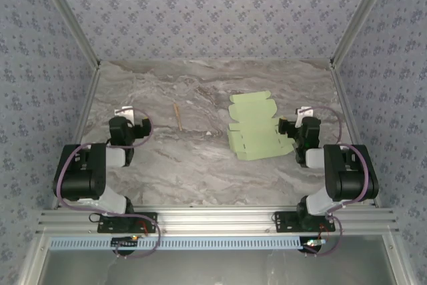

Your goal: Fold the paper box

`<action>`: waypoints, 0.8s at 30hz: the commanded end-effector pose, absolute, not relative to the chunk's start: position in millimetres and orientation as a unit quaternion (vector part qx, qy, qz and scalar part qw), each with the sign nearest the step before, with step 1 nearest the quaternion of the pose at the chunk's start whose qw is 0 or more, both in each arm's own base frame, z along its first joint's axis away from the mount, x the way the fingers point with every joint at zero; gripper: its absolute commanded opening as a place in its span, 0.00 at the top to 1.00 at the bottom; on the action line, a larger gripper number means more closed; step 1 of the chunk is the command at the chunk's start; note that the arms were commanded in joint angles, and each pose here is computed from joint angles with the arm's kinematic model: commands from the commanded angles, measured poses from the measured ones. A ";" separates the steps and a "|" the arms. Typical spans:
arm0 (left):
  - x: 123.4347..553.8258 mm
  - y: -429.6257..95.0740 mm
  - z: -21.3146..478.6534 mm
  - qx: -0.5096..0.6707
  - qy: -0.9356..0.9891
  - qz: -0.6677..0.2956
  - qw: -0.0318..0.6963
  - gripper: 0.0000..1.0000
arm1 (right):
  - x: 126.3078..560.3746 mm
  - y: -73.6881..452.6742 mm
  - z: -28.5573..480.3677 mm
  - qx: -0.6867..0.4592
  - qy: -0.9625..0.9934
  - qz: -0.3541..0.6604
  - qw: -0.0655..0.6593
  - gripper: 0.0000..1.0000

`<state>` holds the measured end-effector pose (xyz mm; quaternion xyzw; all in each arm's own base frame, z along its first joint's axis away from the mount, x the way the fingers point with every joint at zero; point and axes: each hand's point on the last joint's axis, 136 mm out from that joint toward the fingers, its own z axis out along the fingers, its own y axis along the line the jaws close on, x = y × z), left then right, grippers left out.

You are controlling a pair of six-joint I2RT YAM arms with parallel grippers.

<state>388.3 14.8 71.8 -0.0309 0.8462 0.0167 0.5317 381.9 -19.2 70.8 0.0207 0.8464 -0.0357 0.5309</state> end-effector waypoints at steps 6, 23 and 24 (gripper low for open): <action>397.9 11.6 89.0 -0.024 0.831 0.013 0.555 0.01 | 388.6 -20.4 79.2 0.020 0.841 -0.036 0.540 0.01; 398.1 12.8 89.0 -0.026 0.831 0.005 0.555 0.01 | 388.4 -20.6 79.0 0.020 0.841 -0.035 0.540 0.01; 398.1 13.3 89.0 -0.028 0.831 0.002 0.555 0.01 | 388.6 -20.8 79.2 0.021 0.841 -0.035 0.540 0.01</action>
